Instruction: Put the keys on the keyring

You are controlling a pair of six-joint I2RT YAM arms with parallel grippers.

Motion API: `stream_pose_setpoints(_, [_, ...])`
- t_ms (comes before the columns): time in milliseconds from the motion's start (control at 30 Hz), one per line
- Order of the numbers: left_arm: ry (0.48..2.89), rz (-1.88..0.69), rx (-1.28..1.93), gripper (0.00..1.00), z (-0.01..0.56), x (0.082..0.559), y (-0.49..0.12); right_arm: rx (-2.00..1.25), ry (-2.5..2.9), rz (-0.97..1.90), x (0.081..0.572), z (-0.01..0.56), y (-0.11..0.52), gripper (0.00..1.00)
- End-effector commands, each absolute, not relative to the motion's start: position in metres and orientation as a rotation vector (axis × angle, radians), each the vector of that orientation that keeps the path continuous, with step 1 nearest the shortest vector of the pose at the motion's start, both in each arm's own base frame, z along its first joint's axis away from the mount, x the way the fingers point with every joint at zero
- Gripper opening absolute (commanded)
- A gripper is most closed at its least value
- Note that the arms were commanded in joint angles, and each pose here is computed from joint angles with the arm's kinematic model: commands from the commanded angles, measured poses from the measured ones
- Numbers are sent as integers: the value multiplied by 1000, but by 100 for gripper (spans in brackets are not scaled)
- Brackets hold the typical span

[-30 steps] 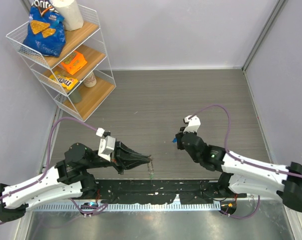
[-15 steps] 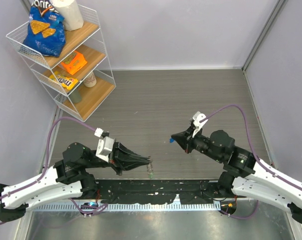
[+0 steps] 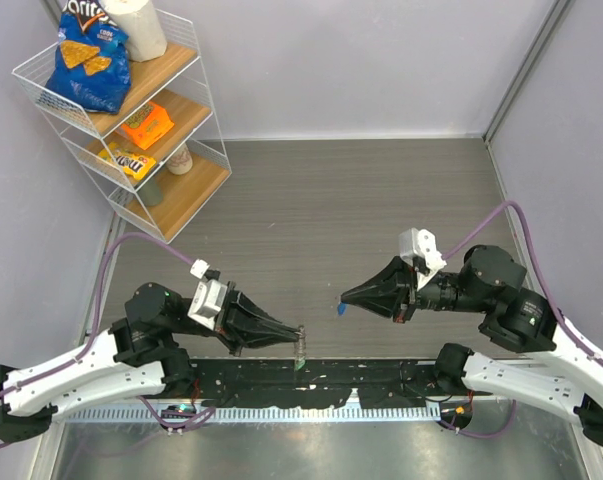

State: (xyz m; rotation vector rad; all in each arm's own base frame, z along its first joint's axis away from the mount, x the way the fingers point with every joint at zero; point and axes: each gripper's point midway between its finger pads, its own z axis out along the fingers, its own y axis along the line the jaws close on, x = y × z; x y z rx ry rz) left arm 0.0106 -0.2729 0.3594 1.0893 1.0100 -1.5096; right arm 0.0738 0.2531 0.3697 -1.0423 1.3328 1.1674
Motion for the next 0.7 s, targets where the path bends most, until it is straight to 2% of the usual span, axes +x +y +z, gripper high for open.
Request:
stream_pose_setpoints(0, [844,-1562,1090,0,401,-5,-263,-1184,1204,1289,46,390,260,5])
stream_pose_setpoints(667, [846,-1578,1090,0,405,-2,-274,-1330,1053,1425,20,414,286,5])
